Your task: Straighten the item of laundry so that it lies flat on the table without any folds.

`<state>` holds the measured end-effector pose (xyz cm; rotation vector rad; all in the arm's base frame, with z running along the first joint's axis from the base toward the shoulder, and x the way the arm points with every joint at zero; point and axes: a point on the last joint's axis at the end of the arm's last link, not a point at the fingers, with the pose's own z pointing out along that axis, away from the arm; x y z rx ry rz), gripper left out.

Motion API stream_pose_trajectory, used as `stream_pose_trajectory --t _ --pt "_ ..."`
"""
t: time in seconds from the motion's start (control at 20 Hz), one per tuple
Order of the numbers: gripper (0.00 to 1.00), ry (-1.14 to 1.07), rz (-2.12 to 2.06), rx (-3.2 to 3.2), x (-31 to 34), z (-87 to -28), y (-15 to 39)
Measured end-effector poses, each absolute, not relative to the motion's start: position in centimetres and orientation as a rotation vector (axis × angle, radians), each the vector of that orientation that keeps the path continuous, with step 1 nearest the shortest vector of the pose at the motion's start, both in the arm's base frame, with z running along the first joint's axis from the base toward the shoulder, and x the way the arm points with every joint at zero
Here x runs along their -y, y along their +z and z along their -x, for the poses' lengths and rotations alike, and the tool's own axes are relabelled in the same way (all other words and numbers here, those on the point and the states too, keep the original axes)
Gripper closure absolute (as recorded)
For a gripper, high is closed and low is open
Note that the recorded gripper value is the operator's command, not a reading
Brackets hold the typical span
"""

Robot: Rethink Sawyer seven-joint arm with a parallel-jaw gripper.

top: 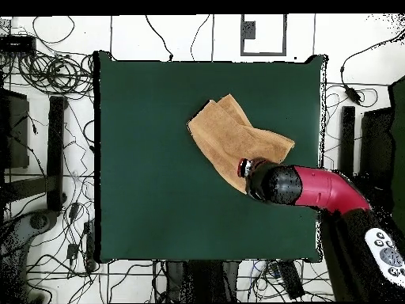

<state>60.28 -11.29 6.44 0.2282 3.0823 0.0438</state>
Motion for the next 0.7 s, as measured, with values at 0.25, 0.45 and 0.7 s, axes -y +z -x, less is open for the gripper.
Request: stream_pose_trajectory --t 0.25,0.45,0.7 --pt "0.0 0.043 -0.264 -3.157 11.7 -60.1 7.6" --pt "0.0 0.025 -0.277 -3.191 12.2 -60.3 8.9" --pt "0.0 0.012 -0.279 -3.183 12.5 -60.6 9.5"
